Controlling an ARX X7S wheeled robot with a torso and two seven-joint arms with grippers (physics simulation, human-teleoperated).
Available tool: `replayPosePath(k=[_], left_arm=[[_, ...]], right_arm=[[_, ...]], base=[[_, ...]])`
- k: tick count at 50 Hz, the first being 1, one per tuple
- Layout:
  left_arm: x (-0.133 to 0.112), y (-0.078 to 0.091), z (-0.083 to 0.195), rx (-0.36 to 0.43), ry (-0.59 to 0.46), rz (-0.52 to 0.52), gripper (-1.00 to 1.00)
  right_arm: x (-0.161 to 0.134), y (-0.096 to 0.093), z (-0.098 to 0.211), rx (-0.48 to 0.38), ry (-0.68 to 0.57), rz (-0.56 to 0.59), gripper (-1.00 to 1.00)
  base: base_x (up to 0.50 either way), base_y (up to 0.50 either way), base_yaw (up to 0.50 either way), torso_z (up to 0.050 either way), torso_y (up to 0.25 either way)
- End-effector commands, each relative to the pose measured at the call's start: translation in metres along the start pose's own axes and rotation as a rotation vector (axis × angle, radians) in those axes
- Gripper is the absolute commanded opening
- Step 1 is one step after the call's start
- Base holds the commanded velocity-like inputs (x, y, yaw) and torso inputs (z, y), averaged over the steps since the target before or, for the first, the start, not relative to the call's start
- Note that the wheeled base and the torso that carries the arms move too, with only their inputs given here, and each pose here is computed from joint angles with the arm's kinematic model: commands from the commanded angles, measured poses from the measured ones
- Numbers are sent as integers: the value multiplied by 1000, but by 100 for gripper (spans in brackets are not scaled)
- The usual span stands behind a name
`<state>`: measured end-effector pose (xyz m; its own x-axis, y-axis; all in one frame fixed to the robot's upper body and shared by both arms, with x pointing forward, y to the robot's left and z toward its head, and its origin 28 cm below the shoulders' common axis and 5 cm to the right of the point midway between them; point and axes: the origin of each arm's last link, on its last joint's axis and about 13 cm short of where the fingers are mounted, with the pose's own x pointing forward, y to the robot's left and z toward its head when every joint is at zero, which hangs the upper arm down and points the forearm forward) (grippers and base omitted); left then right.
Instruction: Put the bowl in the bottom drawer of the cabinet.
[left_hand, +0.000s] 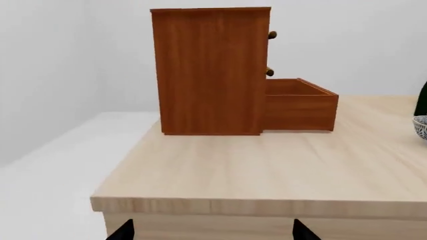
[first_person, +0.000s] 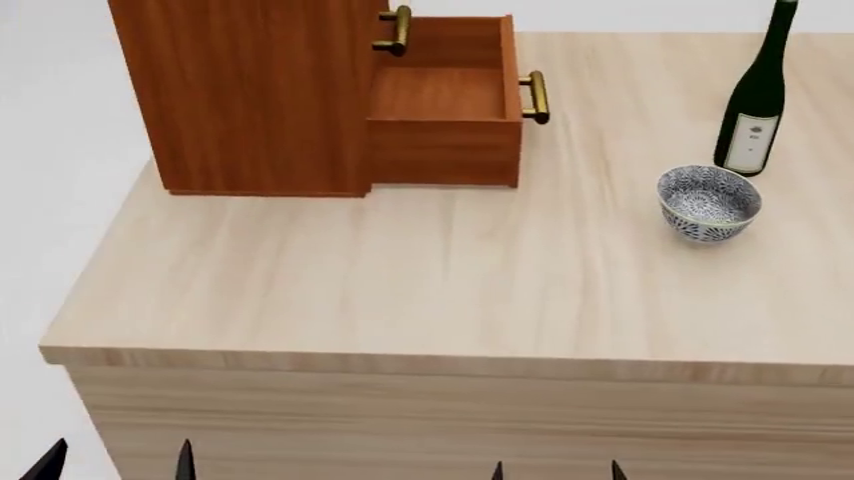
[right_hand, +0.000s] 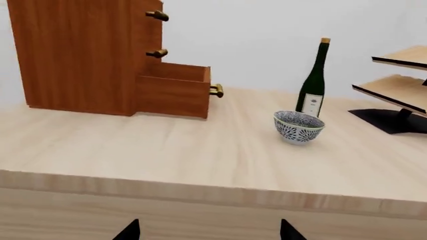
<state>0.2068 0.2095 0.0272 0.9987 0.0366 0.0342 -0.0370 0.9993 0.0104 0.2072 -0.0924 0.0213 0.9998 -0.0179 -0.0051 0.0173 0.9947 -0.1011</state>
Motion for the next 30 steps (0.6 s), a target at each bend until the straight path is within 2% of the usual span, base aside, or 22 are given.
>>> replayPosePath(k=[1, 11, 17, 30], left_arm=[[0, 0, 4, 7, -1, 1, 100], [-2, -3, 14, 5, 20, 1, 100], [-9, -4, 25, 23, -4, -10, 100], [-12, -3, 37, 36, -18, 5, 100]], right_arm=[[2, -2, 6, 13, -3, -27, 100], [4, -4, 20, -15, 5, -24, 100], [7, -9, 33, -15, -16, -29, 100], [7, -11, 60, -40, -91, -34, 100]], base=[[0, 0, 0, 50, 2], [0, -2, 0, 50, 2], [27, 0, 0, 3, 0], [468, 26, 0, 0, 0]])
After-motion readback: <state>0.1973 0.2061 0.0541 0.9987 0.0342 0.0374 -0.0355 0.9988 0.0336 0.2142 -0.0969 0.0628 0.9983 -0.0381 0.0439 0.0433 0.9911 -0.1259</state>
